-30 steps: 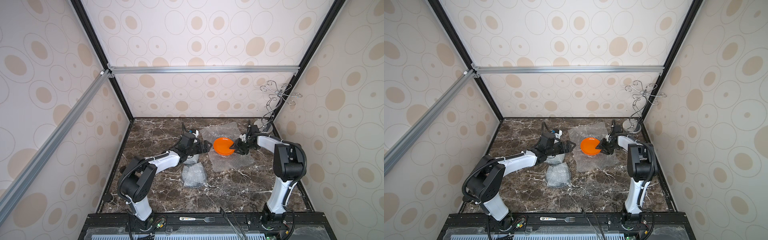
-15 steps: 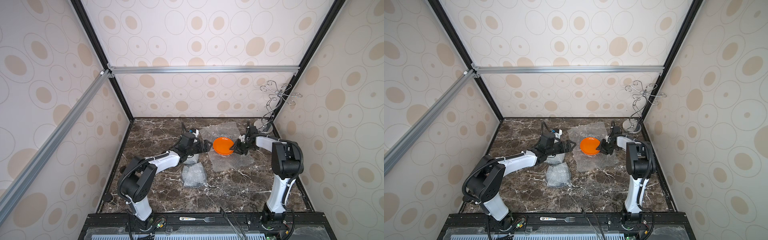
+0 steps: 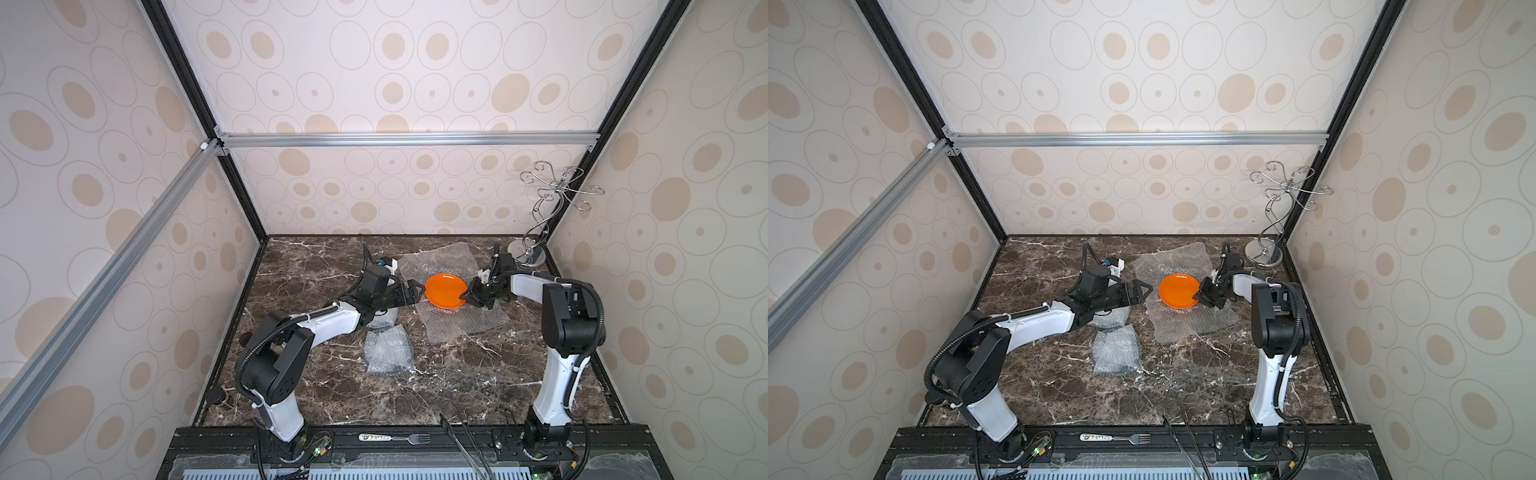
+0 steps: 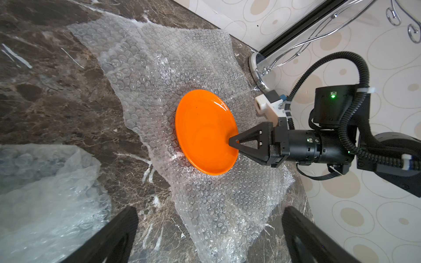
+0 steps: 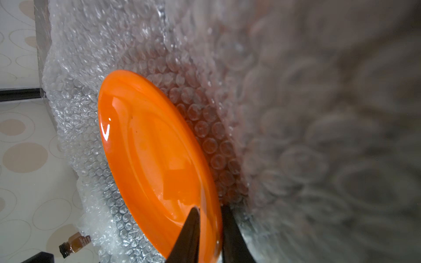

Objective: Unpack dinner plates from bubble wrap
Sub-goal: Pick up the plate from the bubble wrap.

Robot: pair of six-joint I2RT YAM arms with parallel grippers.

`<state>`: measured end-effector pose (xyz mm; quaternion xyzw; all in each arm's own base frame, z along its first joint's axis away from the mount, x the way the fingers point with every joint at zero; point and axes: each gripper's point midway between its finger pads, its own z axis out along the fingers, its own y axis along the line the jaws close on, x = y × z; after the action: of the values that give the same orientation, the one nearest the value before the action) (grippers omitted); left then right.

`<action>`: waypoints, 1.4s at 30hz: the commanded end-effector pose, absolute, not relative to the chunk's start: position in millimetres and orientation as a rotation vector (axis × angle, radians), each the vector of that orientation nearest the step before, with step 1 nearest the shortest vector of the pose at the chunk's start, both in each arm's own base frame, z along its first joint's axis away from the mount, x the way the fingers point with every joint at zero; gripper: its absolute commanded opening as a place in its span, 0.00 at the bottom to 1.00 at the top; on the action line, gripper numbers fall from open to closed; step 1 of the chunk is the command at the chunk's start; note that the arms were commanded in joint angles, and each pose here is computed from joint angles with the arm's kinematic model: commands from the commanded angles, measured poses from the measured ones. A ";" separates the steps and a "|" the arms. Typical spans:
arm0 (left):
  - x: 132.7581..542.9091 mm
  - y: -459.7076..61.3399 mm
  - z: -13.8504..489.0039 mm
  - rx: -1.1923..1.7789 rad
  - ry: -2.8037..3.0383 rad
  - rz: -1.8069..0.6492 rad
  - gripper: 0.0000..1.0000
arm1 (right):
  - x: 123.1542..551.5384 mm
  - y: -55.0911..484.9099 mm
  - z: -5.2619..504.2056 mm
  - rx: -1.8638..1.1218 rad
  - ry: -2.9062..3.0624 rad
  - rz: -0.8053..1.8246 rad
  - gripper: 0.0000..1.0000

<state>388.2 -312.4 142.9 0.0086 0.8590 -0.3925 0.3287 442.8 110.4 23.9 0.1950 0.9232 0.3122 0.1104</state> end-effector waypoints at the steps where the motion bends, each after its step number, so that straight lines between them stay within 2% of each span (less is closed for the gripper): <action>1: 390.9 -316.6 142.6 0.017 2.239 -1.043 1.00 | 435.5 105.9 4.1 0.634 2.741 0.888 0.09; 10: 390.5 -316.3 139.7 0.011 2.243 -1.040 1.00 | 436.7 103.7 17.5 0.625 2.712 0.896 0.08; 25: 388.1 -319.1 130.6 0.019 2.268 -1.018 1.00 | 435.8 98.5 69.7 0.618 2.623 0.970 0.08; 42: 384.2 -325.6 123.6 0.038 2.280 -1.003 1.00 | 410.7 60.0 98.7 0.692 2.543 1.022 0.07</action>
<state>381.3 -321.5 125.2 0.0144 0.8677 -0.3836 0.3158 417.9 64.2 82.7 0.2454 0.8947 0.3420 0.1496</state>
